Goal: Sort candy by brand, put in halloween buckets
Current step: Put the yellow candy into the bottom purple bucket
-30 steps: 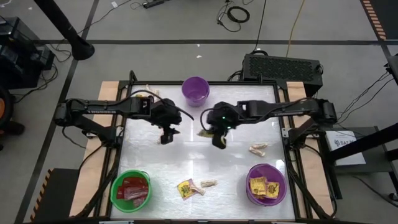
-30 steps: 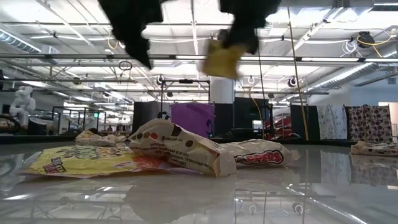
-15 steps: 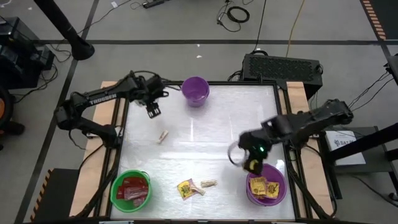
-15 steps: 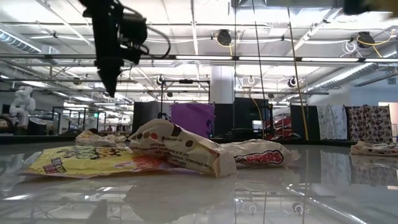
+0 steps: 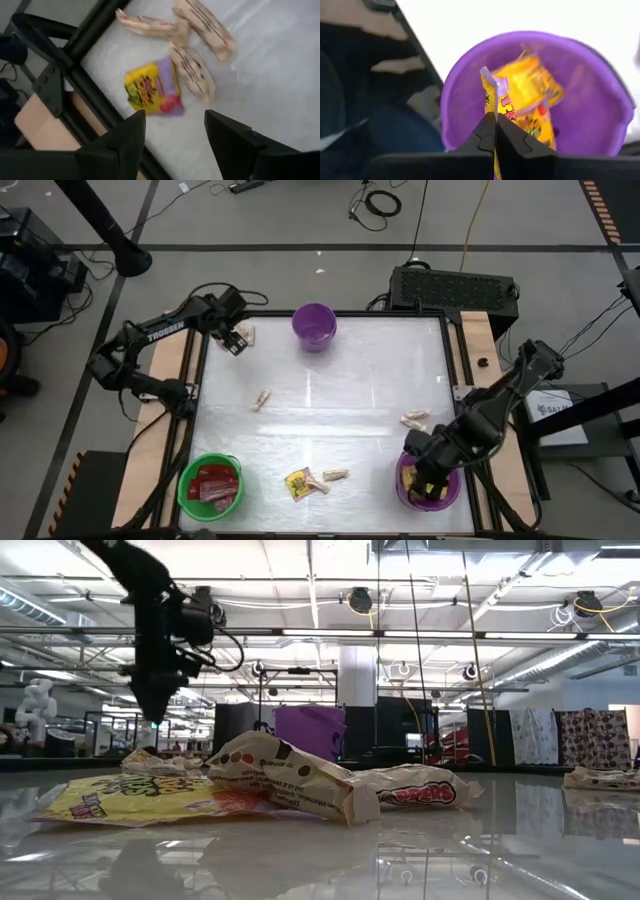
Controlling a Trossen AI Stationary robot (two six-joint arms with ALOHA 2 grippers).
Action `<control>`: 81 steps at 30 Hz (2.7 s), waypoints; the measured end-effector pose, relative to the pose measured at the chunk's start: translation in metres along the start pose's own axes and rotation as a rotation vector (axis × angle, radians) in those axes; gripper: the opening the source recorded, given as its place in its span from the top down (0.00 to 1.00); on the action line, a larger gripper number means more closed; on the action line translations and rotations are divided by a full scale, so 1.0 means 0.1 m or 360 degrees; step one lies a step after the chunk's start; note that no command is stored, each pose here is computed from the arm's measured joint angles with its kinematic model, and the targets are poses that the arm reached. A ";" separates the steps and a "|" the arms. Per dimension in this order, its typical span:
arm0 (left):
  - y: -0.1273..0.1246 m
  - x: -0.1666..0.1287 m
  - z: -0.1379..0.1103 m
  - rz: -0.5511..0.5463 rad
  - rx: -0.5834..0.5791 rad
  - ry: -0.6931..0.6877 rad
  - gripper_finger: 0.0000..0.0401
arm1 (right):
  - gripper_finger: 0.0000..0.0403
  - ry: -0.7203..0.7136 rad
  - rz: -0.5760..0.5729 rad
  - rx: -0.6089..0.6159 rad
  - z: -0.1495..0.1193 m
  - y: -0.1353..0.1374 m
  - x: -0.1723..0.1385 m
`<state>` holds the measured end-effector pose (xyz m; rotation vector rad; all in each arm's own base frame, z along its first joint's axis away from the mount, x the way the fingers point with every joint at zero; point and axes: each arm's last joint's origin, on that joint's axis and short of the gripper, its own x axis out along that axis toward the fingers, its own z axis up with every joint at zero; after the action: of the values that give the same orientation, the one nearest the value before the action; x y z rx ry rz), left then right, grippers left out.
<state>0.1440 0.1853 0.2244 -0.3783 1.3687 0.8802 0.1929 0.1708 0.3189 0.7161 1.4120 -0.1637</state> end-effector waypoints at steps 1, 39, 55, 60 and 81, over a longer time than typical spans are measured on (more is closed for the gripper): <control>0.02 0.05 0.00 0.0001 -0.0030 -0.0020 0.47 | 1.00 -0.0041 -0.0012 0.0005 -0.01 0.00 0.00; -0.03 0.90 0.01 -0.0112 -0.0014 0.0328 0.81 | 0.67 0.0017 -0.0035 0.0300 -0.11 0.01 0.01; -0.19 0.66 -0.03 -0.0113 -0.0022 0.0279 1.00 | 0.67 -0.0519 -0.0030 0.0079 0.07 0.04 -0.02; -0.26 0.34 -0.11 -0.0108 -0.0041 0.0177 1.00 | 0.67 -0.0837 -0.0212 -0.0168 0.29 -0.03 -0.06; -1.32 -1.19 -0.05 -0.1901 0.0215 -0.1197 1.00 | 0.67 -0.1650 -0.0304 -0.0892 1.59 -0.22 -0.58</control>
<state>0.2415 0.0596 0.3031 -0.5794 0.3292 -0.1043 0.3048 0.0495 0.3635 -0.0236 0.4674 -0.2290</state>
